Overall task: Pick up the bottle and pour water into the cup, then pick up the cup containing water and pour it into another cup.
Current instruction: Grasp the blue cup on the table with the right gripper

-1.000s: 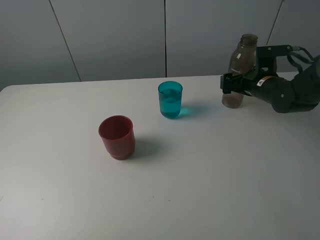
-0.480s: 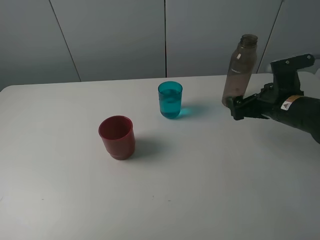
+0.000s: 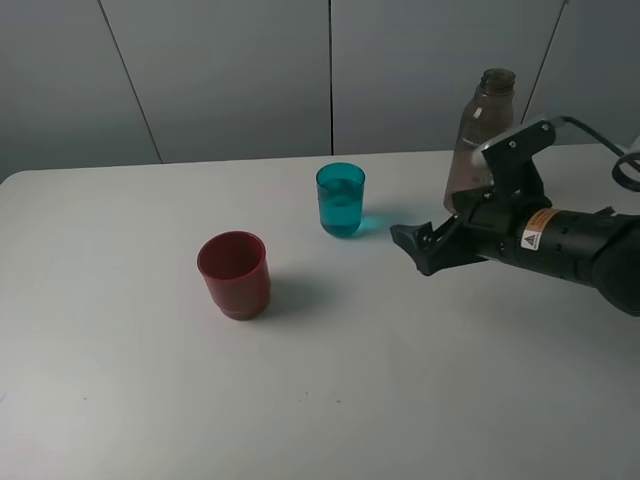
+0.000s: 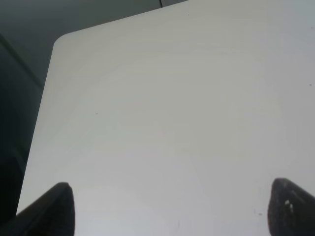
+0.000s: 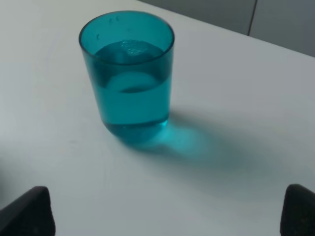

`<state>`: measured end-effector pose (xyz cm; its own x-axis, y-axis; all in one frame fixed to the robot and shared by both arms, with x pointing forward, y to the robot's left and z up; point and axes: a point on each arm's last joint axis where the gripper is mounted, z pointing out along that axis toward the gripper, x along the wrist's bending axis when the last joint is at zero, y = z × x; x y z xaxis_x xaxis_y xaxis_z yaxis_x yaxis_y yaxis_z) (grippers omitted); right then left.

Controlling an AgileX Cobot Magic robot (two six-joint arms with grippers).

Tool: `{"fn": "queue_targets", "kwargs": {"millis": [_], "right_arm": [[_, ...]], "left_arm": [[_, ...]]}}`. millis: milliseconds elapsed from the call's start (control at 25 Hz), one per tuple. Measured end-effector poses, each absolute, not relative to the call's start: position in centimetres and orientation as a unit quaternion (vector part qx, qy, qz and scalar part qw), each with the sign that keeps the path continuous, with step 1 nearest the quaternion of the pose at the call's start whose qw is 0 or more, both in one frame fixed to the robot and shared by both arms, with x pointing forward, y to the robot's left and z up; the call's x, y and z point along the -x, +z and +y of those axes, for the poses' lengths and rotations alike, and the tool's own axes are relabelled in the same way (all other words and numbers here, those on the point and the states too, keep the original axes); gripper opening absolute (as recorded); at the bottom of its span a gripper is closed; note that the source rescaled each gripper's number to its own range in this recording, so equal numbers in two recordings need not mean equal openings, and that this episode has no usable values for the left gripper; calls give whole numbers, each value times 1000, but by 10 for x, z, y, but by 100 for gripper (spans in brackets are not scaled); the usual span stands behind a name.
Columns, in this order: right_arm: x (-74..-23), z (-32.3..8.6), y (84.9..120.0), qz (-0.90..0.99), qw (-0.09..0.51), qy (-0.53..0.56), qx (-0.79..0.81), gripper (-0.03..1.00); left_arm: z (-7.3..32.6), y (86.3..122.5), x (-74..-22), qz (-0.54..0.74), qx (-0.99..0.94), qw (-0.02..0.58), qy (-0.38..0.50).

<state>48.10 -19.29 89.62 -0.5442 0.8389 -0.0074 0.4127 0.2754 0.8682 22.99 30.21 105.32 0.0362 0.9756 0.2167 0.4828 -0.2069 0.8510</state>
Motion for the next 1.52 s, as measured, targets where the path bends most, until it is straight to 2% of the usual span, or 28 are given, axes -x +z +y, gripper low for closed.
{"fn": "queue_targets", "kwargs": {"millis": [520,1080,1520], "right_arm": [[-535,-137,860,776,220,451,-382,100],[-564,-122,829,779,216,446,-385,100],[-572,-118,835,771,231,463,-370,100]], "left_arm": [[302,1053,-230,556,-656,296,416],[302,1053,-230,556,-656,296,416],[302,1053,-230,556,-656,296,416]]}}
